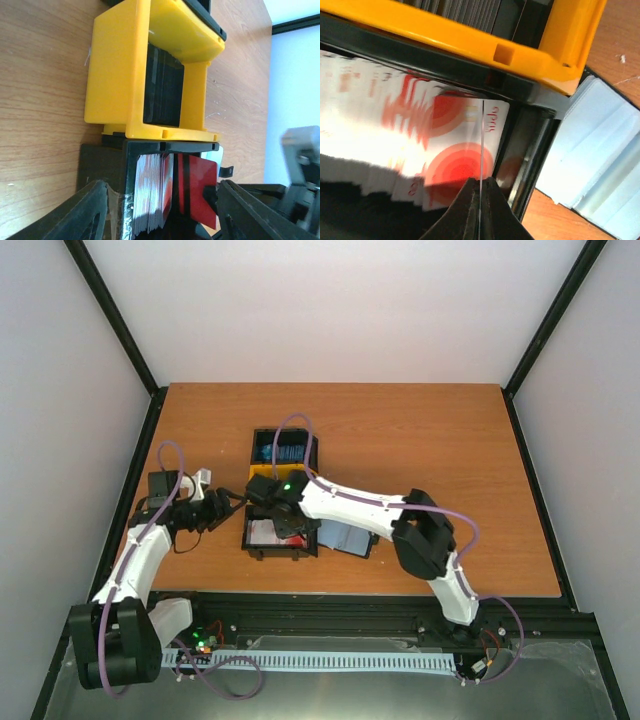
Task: Put the credit cards into the card holder
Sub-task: Pick up the credit card from the storage box.
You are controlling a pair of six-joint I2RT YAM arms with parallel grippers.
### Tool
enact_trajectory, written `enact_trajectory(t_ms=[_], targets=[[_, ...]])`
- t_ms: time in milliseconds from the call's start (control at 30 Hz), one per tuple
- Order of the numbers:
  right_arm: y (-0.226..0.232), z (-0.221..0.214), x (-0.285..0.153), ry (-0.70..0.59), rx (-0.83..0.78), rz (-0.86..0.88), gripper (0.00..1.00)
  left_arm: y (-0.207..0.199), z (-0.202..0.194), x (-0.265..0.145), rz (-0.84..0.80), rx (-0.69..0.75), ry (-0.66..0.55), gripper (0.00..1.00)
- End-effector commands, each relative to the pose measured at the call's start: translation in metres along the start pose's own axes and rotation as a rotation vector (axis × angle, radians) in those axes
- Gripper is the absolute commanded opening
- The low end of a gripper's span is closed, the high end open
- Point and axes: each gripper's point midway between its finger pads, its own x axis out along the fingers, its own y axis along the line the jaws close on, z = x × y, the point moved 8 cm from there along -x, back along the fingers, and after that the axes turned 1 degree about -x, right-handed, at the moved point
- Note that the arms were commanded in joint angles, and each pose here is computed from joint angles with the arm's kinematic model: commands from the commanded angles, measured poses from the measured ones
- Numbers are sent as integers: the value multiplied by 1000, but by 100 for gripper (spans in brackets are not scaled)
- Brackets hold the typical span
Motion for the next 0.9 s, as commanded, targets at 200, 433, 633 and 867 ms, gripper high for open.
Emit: enact_trajectory(t_ms=[200, 433, 633, 867], targets=[[-56, 10, -84, -264, 123, 374, 3, -44, 24, -19, -104, 165, -81, 62], [-138, 6, -84, -365, 325, 373, 3, -98, 36, 20, -131, 289, -3, 59], [-198, -9, -69, -391, 503, 295, 3, -142, 42, 102, 192, 411, 54, 59], [-250, -38, -56, -402, 652, 180, 3, -137, 20, 176, 479, 437, 122, 52]])
